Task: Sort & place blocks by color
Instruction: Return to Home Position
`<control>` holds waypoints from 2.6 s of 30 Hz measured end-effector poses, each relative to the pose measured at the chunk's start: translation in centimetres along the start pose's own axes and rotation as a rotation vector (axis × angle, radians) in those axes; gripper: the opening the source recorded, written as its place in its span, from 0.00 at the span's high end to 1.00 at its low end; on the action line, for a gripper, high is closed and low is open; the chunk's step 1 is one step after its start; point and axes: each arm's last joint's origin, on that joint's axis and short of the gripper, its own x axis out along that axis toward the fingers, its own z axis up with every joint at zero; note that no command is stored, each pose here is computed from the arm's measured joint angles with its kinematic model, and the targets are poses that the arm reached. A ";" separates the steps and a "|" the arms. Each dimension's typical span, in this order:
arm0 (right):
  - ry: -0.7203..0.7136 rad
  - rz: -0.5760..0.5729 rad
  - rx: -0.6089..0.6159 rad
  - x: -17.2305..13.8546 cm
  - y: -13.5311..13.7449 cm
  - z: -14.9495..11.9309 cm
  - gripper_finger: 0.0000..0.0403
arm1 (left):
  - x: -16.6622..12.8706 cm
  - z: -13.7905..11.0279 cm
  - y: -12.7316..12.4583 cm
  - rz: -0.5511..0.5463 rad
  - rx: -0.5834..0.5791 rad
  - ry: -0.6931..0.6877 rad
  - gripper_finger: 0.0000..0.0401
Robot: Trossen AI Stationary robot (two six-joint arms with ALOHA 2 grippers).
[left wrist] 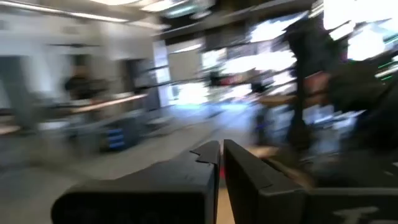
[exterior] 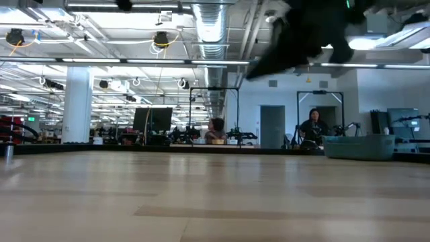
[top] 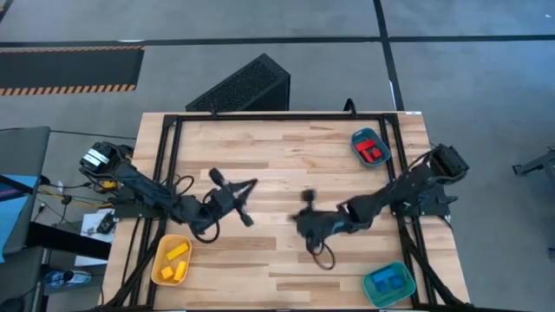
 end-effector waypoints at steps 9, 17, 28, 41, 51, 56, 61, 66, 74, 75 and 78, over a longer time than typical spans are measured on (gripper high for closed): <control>-0.399 0.304 0.082 0.9 -9.9 3.4 0.99 | 0.8 0.4 2.2 0.054 0.205 0.031 1.00; -0.634 0.357 0.279 -5.9 -18.0 -3.6 0.99 | 2.7 -2.0 9.3 -0.069 0.082 0.061 1.00; -0.765 0.371 0.505 -10.2 -15.9 -12.9 0.99 | -3.8 -5.5 14.5 -0.105 -0.091 -0.103 1.00; -0.684 0.340 0.590 -12.2 -15.2 -17.0 0.97 | -6.0 -8.5 15.5 -0.084 -0.164 -0.034 1.00; -0.744 0.417 0.599 -9.0 -12.1 -18.6 0.98 | -6.1 -8.3 15.5 -0.085 -0.193 -0.046 1.00; -0.764 0.413 0.608 -8.5 -11.6 -18.9 0.99 | -6.1 -8.5 15.5 -0.100 -0.209 -0.021 1.00; -0.772 0.401 0.612 -8.5 -11.7 -18.9 0.98 | -6.1 -8.6 15.5 -0.095 -0.174 -0.019 1.00; -0.687 0.335 0.655 -8.0 -11.6 -19.3 0.98 | -6.1 -8.7 15.4 -0.116 -0.197 -0.002 1.00; -0.685 0.325 0.629 -8.0 -11.5 -19.3 0.97 | -6.5 -10.3 14.6 -0.272 -0.127 0.141 1.00; -0.678 0.309 0.624 -7.9 -11.6 -19.4 0.96 | -6.6 -10.5 14.5 -0.281 -0.115 0.169 1.00; -0.649 0.275 0.612 -7.6 -11.6 -19.5 0.95 | -6.8 -10.8 14.1 -0.297 -0.095 0.196 1.00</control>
